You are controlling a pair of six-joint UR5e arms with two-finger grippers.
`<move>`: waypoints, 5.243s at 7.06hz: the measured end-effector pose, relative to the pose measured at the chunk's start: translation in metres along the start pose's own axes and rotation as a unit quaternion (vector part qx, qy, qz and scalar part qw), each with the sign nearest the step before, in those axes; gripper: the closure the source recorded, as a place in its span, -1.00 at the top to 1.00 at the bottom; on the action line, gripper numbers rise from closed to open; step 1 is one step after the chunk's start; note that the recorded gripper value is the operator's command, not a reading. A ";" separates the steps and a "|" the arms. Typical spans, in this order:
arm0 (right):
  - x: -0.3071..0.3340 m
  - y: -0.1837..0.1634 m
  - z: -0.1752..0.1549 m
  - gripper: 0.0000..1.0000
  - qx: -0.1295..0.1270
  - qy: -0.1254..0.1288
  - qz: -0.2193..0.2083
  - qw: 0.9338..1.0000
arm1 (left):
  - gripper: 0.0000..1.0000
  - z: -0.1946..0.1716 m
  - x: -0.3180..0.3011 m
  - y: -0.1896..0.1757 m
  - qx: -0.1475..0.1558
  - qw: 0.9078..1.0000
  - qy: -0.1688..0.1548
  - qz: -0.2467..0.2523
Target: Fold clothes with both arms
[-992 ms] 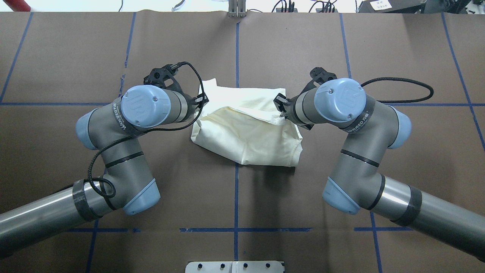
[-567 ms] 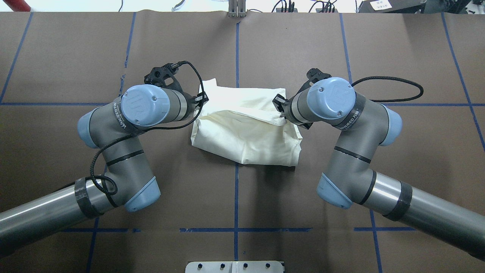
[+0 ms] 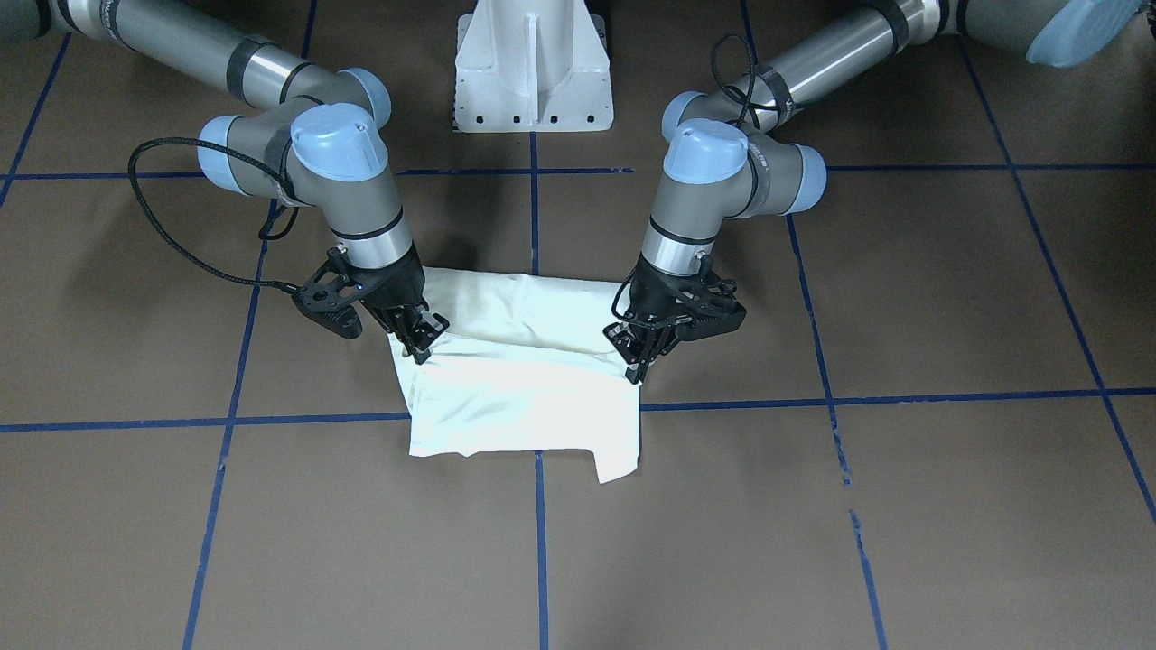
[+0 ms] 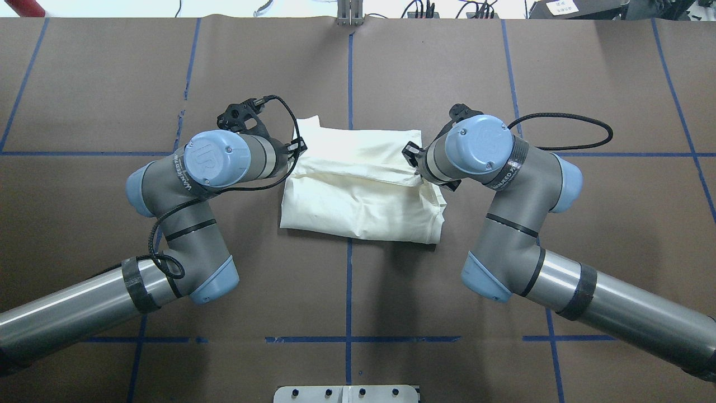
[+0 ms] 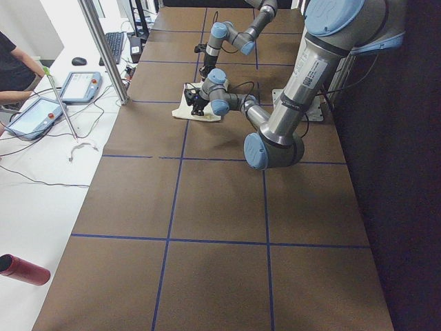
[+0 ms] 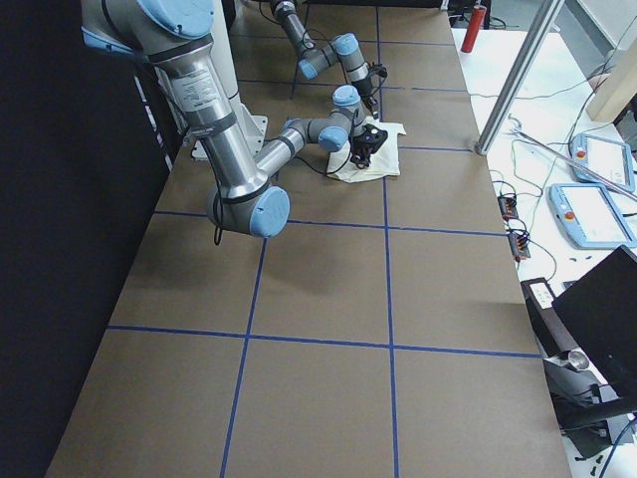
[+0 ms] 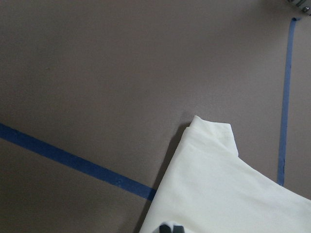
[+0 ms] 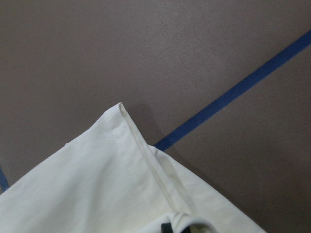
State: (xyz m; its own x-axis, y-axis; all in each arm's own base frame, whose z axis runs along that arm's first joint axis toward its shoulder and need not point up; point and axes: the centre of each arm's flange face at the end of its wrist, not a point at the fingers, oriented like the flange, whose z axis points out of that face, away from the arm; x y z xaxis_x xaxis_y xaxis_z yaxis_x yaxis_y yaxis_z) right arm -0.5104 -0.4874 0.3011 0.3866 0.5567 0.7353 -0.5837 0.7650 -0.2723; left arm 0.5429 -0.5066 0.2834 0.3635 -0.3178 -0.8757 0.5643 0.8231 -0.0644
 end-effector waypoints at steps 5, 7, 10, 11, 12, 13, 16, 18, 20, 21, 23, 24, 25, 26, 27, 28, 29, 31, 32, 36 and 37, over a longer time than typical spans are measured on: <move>-0.011 -0.025 -0.002 -1.00 -0.006 0.003 -0.005 1.000 | -0.79 -0.011 0.010 -0.032 0.017 1.000 0.017 0.006; -0.012 -0.030 0.002 -0.47 -0.003 0.007 -0.009 1.000 | -0.15 -0.009 0.013 -0.036 0.019 1.000 0.017 0.009; -0.018 -0.043 0.001 1.00 0.002 0.007 -0.023 1.000 | 0.53 0.012 0.023 -0.058 0.031 0.999 0.012 0.013; -0.022 -0.048 -0.005 1.00 0.001 0.001 -0.035 0.999 | -0.05 0.008 0.025 -0.069 0.037 0.999 0.017 0.015; -0.027 -0.051 -0.014 1.00 0.000 -0.007 -0.041 0.999 | -0.99 0.000 0.029 -0.072 0.037 0.999 0.026 0.015; -0.030 -0.049 -0.022 1.00 -0.003 -0.015 -0.044 0.999 | -1.00 -0.006 0.032 -0.064 0.027 0.999 0.033 0.016; -0.031 -0.031 -0.041 1.00 -0.014 -0.035 -0.053 0.998 | -1.00 -0.008 0.036 -0.009 -0.015 0.999 0.034 0.033; -0.031 -0.026 -0.045 1.00 -0.017 -0.039 -0.055 0.998 | -1.00 -0.027 0.041 0.001 -0.030 0.998 0.032 0.040; -0.030 -0.024 -0.044 1.00 -0.018 -0.038 -0.056 0.998 | -0.56 -0.029 0.040 0.002 -0.030 0.998 0.032 0.040; -0.029 -0.023 -0.044 1.00 -0.019 -0.038 -0.056 0.998 | -0.05 -0.030 0.040 0.000 -0.029 0.998 0.033 0.039; -0.029 -0.020 -0.042 1.00 -0.020 -0.037 -0.057 0.998 | -1.00 -0.032 0.042 -0.001 -0.028 0.998 0.035 0.035; -0.029 -0.020 -0.042 1.00 -0.020 -0.037 -0.057 0.997 | -1.00 -0.028 0.040 0.004 -0.031 0.998 0.030 0.035; -0.029 -0.020 -0.042 1.00 -0.020 -0.036 -0.058 0.997 | -1.00 -0.018 0.037 0.009 -0.034 0.998 0.022 0.038; -0.028 -0.019 -0.041 1.00 -0.021 -0.035 -0.058 0.997 | -1.00 -0.004 0.038 0.012 -0.034 0.998 0.011 0.042; -0.028 -0.017 -0.040 1.00 -0.022 -0.035 -0.058 0.997 | -1.00 0.010 0.042 0.010 -0.030 0.998 0.008 0.047; -0.028 -0.017 -0.039 1.00 -0.022 -0.034 -0.059 0.997 | -1.00 0.023 0.048 0.003 -0.021 0.998 0.012 0.051; -0.027 -0.016 -0.039 1.00 -0.022 -0.034 -0.059 0.997 | -1.00 0.036 0.059 -0.008 -0.011 0.998 0.017 0.053; -0.024 -0.013 -0.036 1.00 -0.024 -0.031 -0.059 0.997 | -1.00 0.063 0.070 -0.037 0.008 0.998 0.033 0.060; -0.022 -0.011 -0.034 1.00 -0.024 -0.029 -0.060 0.997 | -1.00 0.073 0.064 -0.069 0.024 0.997 0.033 0.072; -0.019 0.000 -0.029 1.00 -0.028 -0.026 -0.066 0.997 | -1.00 0.029 0.022 -0.225 0.051 0.991 0.027 0.122; -0.017 -0.007 -0.032 1.00 -0.025 -0.027 -0.065 0.997 | -1.00 0.006 -0.009 -0.224 0.028 0.990 0.042 0.131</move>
State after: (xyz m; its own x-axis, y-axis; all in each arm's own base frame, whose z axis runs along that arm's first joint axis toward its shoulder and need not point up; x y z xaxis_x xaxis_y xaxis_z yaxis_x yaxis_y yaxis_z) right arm -0.4903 -0.4916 0.2707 0.4172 0.4342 0.7984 -0.4936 0.8459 -0.2021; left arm 0.4179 -0.6912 0.3089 0.4410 -0.0548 -0.8959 0.5001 0.8438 0.1945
